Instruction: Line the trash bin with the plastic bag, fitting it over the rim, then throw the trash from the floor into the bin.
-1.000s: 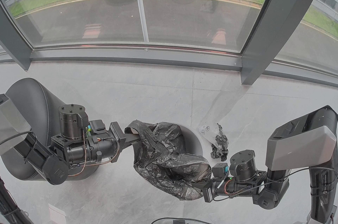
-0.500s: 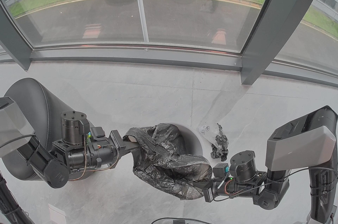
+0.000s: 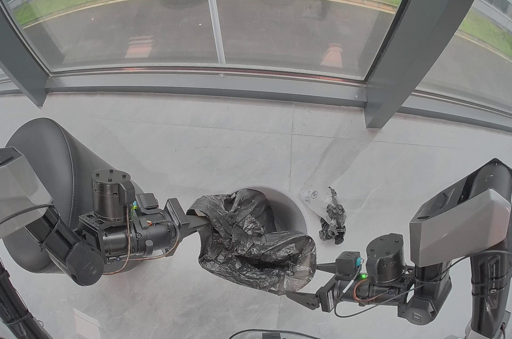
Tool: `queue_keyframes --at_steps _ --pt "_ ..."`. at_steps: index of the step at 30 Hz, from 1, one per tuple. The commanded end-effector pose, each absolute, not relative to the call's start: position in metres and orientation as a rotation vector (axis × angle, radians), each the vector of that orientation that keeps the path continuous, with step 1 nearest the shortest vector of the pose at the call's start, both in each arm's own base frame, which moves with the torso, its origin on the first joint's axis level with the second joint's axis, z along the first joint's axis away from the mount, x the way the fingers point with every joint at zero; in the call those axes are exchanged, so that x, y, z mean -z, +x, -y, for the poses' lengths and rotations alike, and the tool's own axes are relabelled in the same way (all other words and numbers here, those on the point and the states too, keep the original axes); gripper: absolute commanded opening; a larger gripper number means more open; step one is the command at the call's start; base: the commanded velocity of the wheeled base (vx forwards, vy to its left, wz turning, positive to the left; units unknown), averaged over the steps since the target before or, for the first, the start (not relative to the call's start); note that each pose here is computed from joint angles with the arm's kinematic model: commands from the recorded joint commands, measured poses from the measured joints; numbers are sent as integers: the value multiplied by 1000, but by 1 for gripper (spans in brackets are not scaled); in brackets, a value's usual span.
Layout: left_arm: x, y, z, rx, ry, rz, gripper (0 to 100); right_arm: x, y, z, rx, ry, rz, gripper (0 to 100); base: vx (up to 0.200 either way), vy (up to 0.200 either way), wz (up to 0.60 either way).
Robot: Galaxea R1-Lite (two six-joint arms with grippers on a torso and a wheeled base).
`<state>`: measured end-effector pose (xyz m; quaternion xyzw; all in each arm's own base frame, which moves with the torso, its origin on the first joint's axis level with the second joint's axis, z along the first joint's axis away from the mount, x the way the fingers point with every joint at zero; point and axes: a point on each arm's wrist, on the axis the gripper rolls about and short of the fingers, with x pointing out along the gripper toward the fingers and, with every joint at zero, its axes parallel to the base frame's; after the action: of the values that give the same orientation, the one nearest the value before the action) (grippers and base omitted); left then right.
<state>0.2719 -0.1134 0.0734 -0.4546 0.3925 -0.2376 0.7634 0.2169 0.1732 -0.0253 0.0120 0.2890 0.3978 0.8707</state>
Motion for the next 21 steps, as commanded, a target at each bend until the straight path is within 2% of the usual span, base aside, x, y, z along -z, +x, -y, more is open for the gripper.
queue_keyframes --at_steps 1,7,11,12,15,17,21 --pt "-73 272 113 514 -989 -856 0 26 199 -160 -824 12 -665 100 0 0 0" --pt "-72 271 113 512 -988 -860 0 14 197 -160 -810 18 -623 100 0 0 0" --pt "-72 271 113 514 -987 -857 0 -13 217 -172 -780 49 -444 100 0 0 0" --pt "-72 271 113 514 -987 -857 0 -13 217 -172 -780 49 -444 100 0 0 0" --pt "-73 270 113 516 -987 -857 0 -30 247 -192 -719 49 -277 100 0 0 0" --pt "-73 270 113 516 -987 -857 0 -29 261 -201 -679 5 -239 100 0 0 0" --pt "-75 270 112 519 -987 -850 0 -31 281 -219 -680 -70 -187 100 0 0 0"
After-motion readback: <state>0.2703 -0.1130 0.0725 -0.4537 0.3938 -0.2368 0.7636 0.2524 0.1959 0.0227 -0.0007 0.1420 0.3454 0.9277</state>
